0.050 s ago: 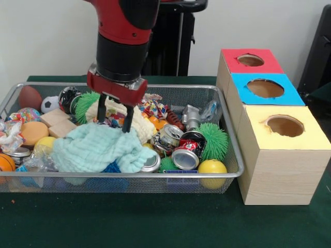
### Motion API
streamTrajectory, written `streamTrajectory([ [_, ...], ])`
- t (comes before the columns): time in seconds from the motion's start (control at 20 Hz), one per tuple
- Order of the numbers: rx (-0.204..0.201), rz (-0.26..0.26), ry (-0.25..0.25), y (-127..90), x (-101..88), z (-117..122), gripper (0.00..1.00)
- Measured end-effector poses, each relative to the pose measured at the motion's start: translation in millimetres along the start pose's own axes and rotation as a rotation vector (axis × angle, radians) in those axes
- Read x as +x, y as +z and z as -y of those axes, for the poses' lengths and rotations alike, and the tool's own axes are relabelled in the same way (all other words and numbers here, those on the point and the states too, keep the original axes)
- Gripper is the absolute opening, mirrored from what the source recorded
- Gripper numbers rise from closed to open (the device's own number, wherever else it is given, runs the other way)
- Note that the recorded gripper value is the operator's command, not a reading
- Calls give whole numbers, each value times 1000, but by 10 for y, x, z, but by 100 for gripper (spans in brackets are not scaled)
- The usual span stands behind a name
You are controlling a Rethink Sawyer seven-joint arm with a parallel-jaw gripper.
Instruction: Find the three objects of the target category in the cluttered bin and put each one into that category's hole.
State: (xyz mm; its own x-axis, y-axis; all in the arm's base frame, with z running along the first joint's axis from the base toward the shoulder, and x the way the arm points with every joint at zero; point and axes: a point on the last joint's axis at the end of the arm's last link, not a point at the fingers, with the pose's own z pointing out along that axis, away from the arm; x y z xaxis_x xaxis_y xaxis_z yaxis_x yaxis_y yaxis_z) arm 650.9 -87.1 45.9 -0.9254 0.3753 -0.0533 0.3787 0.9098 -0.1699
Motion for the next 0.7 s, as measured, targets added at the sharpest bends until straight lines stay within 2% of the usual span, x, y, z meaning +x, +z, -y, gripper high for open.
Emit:
streamTrajectory([
  [0.25, 1, -5, -27, 33, 68, -162, 100],
  [0.7, 4, 0, -42, 2, 93, -243, 100],
])
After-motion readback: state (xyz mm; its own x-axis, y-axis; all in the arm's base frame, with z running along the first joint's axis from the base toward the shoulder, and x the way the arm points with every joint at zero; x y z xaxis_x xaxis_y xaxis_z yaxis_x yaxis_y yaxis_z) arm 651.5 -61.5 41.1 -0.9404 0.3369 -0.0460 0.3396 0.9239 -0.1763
